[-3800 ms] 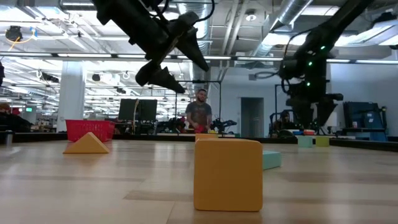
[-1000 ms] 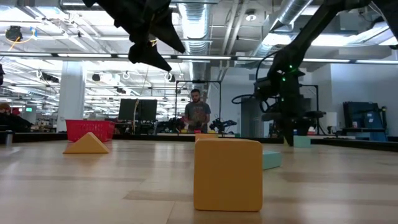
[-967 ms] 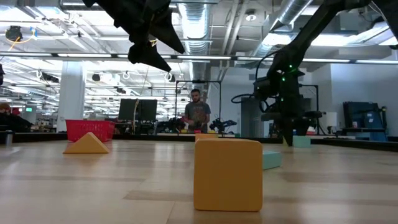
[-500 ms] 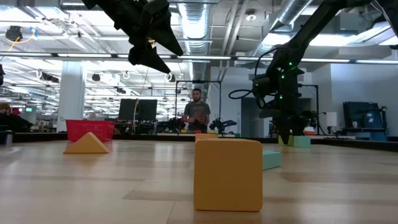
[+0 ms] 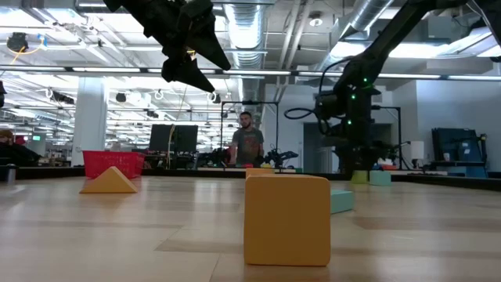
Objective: Sort & place blocks by color
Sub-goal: Put the green block into the red bin
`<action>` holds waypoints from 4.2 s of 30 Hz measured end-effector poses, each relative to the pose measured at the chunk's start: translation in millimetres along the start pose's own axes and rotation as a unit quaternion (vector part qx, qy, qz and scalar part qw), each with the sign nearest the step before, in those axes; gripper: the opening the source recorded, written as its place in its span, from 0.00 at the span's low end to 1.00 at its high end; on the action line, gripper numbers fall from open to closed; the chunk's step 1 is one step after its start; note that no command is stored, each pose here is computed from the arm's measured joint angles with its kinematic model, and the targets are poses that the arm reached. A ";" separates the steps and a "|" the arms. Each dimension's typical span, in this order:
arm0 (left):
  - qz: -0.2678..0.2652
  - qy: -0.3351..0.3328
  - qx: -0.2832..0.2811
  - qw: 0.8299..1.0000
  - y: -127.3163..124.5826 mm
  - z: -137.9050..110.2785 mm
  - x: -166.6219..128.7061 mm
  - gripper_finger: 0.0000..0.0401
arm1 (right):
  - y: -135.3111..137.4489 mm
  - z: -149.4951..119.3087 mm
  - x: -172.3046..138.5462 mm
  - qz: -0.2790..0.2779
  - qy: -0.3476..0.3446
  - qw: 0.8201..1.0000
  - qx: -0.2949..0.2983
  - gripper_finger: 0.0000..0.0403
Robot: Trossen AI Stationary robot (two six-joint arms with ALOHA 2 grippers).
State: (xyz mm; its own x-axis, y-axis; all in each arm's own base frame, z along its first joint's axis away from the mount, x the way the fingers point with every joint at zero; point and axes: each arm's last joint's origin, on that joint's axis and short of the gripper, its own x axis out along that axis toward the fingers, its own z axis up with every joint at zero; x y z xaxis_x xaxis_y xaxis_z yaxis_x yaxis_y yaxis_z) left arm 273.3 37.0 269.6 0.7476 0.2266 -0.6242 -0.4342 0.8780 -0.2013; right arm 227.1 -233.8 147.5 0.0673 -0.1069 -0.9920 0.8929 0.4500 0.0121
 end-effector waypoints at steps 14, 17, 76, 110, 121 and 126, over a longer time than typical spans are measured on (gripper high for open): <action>0.005 -0.014 -0.009 1.000 -0.2 1.9 -7.4 0.95 | 19.0 -6.2 -10.0 0.023 -0.013 0.999 -0.041 0.30; 0.017 -0.054 0.000 0.998 -1.7 6.1 -23.7 0.95 | 32.9 -12.2 -31.2 0.076 -0.038 0.994 -0.063 0.30; 0.104 -0.261 0.215 0.935 -44.1 14.0 -33.1 0.25 | 177.8 -23.5 -142.0 0.693 -0.184 0.694 -0.056 0.66; 0.284 0.146 -0.135 0.938 109.2 -30.9 -21.7 0.25 | 173.8 -19.8 -149.5 0.704 -0.229 0.667 -0.084 0.79; 0.351 0.195 -0.268 0.876 186.3 -41.6 -26.4 0.25 | 189.8 -40.1 -158.2 0.721 -0.214 0.648 -0.120 0.79; 0.384 0.197 -0.305 0.849 204.4 -46.7 -28.4 0.25 | 184.9 -45.4 -172.8 0.731 -0.213 0.632 -0.141 0.79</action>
State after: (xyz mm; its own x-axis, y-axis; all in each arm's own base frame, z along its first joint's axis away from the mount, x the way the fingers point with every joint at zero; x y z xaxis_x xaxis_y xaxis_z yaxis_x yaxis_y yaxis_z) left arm 139.8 190.3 210.9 -0.0475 0.3685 -0.9284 -0.9869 0.1262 0.1006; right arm 360.4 -91.9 315.5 0.8968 0.4049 0.1786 -0.3739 0.4774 0.7951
